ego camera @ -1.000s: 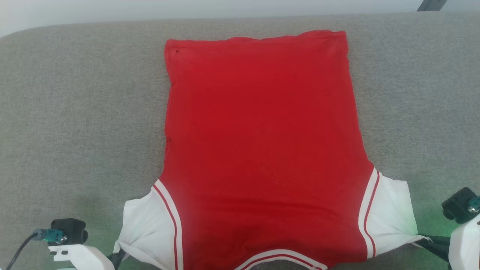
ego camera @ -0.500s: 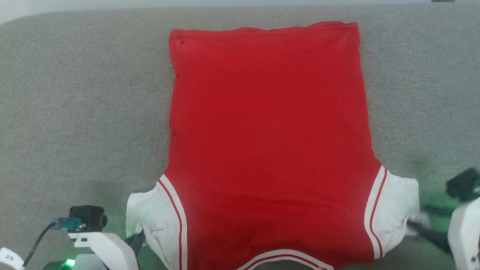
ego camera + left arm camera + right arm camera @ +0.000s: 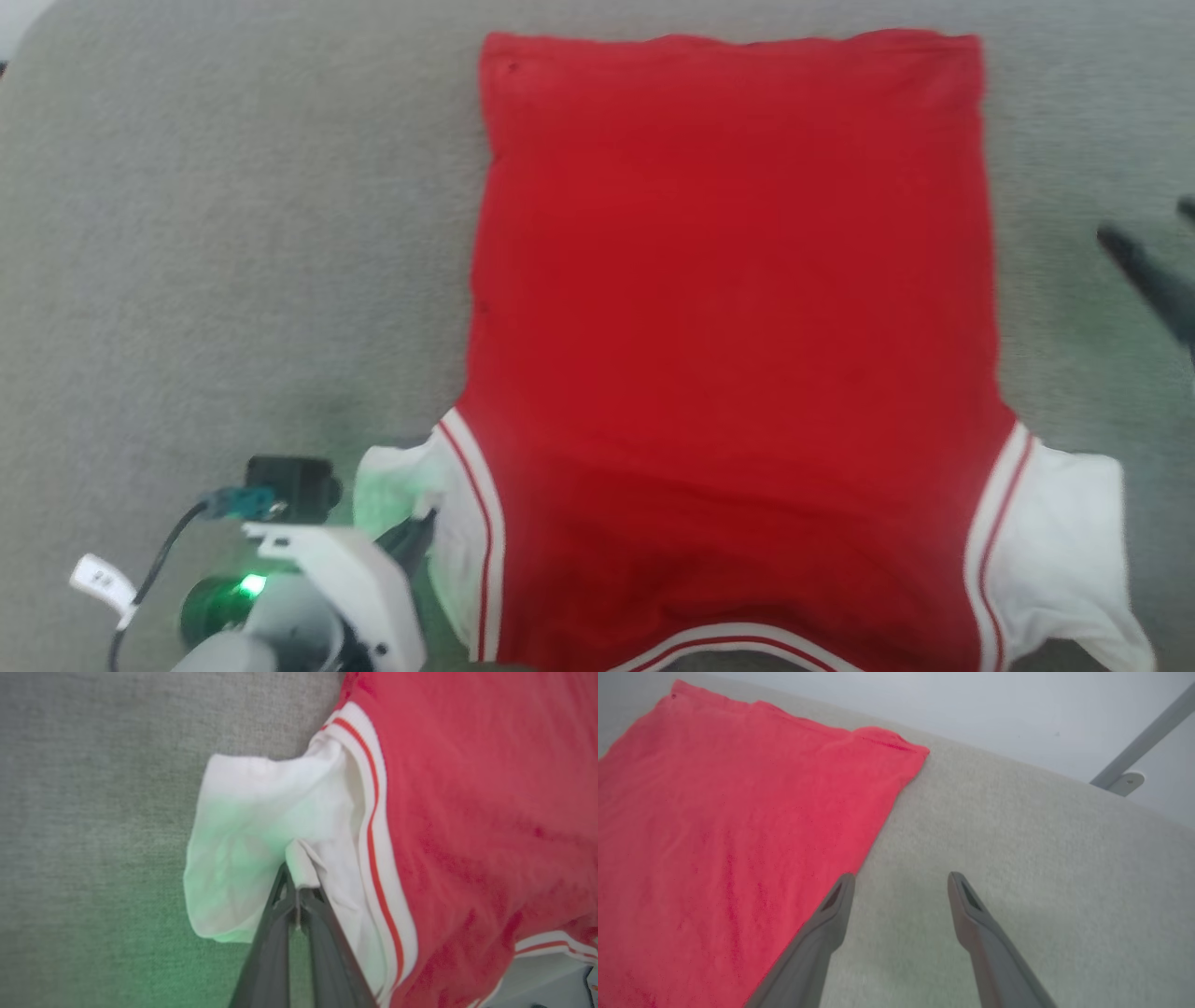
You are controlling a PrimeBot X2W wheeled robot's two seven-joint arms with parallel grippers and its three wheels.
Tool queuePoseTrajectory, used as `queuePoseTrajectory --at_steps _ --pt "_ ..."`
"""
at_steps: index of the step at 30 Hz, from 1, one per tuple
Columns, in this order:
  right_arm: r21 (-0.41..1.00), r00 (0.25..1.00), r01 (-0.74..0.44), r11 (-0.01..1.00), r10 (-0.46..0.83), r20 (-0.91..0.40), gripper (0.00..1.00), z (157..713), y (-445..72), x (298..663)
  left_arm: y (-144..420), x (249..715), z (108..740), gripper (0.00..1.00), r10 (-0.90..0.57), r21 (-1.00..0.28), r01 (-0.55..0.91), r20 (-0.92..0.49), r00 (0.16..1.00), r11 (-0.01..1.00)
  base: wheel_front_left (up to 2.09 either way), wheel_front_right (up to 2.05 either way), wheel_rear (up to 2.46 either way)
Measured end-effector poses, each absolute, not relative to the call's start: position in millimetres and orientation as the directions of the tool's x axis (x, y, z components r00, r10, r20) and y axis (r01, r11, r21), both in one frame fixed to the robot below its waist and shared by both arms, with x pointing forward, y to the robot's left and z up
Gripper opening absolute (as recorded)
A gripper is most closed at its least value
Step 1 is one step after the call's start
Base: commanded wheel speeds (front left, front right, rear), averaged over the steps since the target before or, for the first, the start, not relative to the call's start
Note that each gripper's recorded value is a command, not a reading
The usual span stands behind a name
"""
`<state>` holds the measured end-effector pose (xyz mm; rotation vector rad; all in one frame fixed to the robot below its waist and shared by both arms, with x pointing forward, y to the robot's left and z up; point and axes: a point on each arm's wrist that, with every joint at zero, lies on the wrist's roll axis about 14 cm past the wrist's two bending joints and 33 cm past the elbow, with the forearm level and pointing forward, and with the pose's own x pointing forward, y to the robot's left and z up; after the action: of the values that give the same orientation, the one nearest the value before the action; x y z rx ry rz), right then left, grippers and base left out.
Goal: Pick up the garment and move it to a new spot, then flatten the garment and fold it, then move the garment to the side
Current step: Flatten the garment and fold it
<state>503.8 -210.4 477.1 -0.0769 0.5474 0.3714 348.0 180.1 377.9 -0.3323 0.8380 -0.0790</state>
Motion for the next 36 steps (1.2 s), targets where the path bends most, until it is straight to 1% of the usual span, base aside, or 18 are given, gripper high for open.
queuePoseTrajectory --at_steps 7,11,14,17,19,22,24,27,28,29,32,36 --pt "0.022 0.796 -0.333 0.943 0.293 -0.529 1.0 476.0 -186.5 570.9 172.2 358.6 379.1 0.0 -0.213 -0.338 -0.05 -0.694 0.688 0.94 0.0 0.0 0.0" --pt "0.033 0.762 -0.312 0.95 0.271 -0.588 1.0 460.8 -176.1 601.7 170.0 360.6 377.8 0.0 -0.216 -0.348 -0.054 -0.688 0.693 0.936 0.0 0.0 0.0" --pt "0.043 0.72 -0.304 0.952 0.259 -0.644 1.0 444.7 -166.6 619.0 170.5 360.7 375.6 0.0 -0.211 -0.353 -0.067 -0.687 0.695 0.933 0.0 0.0 0.0" --pt "0.042 0.648 -0.287 0.957 0.226 -0.728 1.0 419.6 -161.8 628.8 171.6 359.7 372.1 0.0 -0.204 -0.359 -0.083 -0.689 0.696 0.93 0.0 0.0 0.0" --pt "0.066 0.584 -0.263 0.963 0.214 -0.783 1.0 400.2 -159.3 630.5 171.9 360.1 370.0 0.0 -0.202 -0.362 -0.091 -0.691 0.694 0.928 0.0 0.0 0.0" --pt "0.079 0.475 -0.258 0.963 0.198 -0.857 1.0 376.4 -150.4 628.4 174.7 359.1 366.7 0.0 -0.193 -0.363 -0.106 -0.694 0.693 0.926 0.0 0.0 0.0" --pt "0.093 0.413 -0.25 0.964 0.193 -0.89 1.0 365.7 -146.2 627.2 176.3 358.0 363.8 0.0 -0.187 -0.365 -0.119 -0.697 0.692 0.923 0.0 0.0 0.0" --pt "0.095 0.354 -0.246 0.965 0.181 -0.917 1.0 357.4 -144.1 626.0 177.5 357.4 360.9 0.0 -0.183 -0.371 -0.133 -0.7 0.69 0.919 0.0 0.0 0.0" --pt "0.088 0.345 -0.253 0.963 0.175 -0.922 0.4 356.1 -143.5 625.7 177.9 357.6 360.0 0.0 -0.181 -0.371 -0.136 -0.702 0.689 0.919 0.0 0.0 0.0" --pt "0.085 0.344 -0.255 0.963 0.172 -0.923 0.0 356.2 -143.6 626.1 178.0 358.0 359.3 0.0 -0.182 -0.373 -0.137 -0.702 0.689 0.918 0.0 0.0 0.0" --pt "0.075 0.341 -0.263 0.962 0.165 -0.925 0.0 358.4 -145.8 624.3 178.0 360.0 357.9 0.0 -0.184 -0.376 -0.136 -0.699 0.691 0.917 0.0 0.0 0.0" --pt "0.049 0.351 -0.303 0.952 0.159 -0.923 0.0 367.7 -147.5 616.9 179.0 364.0 358.7 0.0 -0.188 -0.373 -0.124 -0.694 0.695 0.919 0.0 0.0 0.0"
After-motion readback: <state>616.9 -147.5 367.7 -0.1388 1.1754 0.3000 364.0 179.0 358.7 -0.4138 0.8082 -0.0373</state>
